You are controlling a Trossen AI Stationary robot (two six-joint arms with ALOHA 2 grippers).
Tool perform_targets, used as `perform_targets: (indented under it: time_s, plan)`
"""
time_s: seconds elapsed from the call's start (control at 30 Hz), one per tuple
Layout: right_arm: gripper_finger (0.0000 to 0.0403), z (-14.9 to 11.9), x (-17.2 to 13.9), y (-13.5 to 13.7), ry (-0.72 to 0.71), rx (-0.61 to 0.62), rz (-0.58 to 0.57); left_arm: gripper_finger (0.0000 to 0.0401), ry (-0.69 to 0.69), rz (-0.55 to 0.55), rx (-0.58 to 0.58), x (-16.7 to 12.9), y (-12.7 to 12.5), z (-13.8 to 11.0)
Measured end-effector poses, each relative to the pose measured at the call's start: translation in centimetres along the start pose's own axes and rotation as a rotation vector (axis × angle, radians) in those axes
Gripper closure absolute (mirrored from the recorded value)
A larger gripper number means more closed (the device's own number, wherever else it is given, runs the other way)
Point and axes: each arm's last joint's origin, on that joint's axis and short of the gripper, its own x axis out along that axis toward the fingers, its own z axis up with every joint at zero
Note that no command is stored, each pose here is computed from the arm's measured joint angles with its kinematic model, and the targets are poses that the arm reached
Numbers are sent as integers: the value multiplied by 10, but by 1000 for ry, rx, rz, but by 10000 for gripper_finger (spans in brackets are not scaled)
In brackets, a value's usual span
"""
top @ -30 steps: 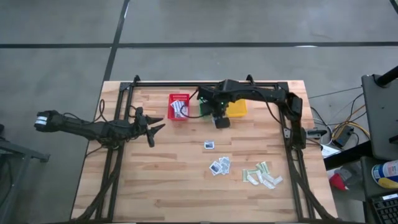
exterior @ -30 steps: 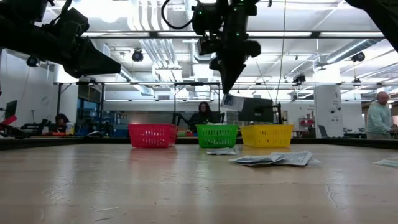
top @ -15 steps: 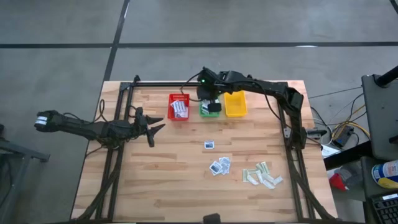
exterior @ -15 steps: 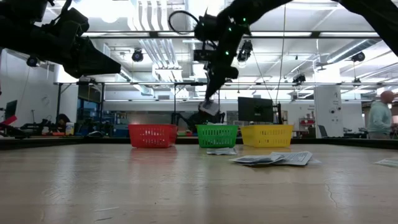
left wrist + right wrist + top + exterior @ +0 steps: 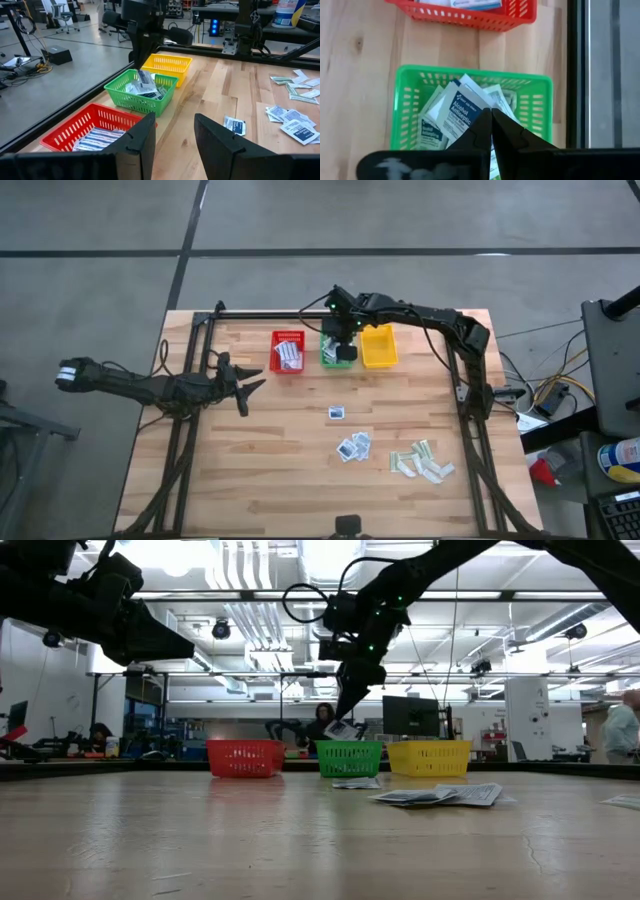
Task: Pick & Place First Aid Supplies
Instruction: Put the alcohol pad into the green basket
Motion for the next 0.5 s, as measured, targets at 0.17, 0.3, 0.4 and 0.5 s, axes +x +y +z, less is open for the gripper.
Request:
perform_targets:
  time_s: [0.17,0.3,0.4,0.5]
  plan:
    - [376,-1,-1,-2,8,5,-1,268,0,0,-1,0,0,0]
    - [335,-3,0,-1,17,10,3,268,0,0,-1,0,0,0]
    - [296,-3,0,-1,25,14,-6,268,0,0,-1,0,0,0]
    - [266,-1,-6,0,40,9,13,268,0,0,-3,0,0,0]
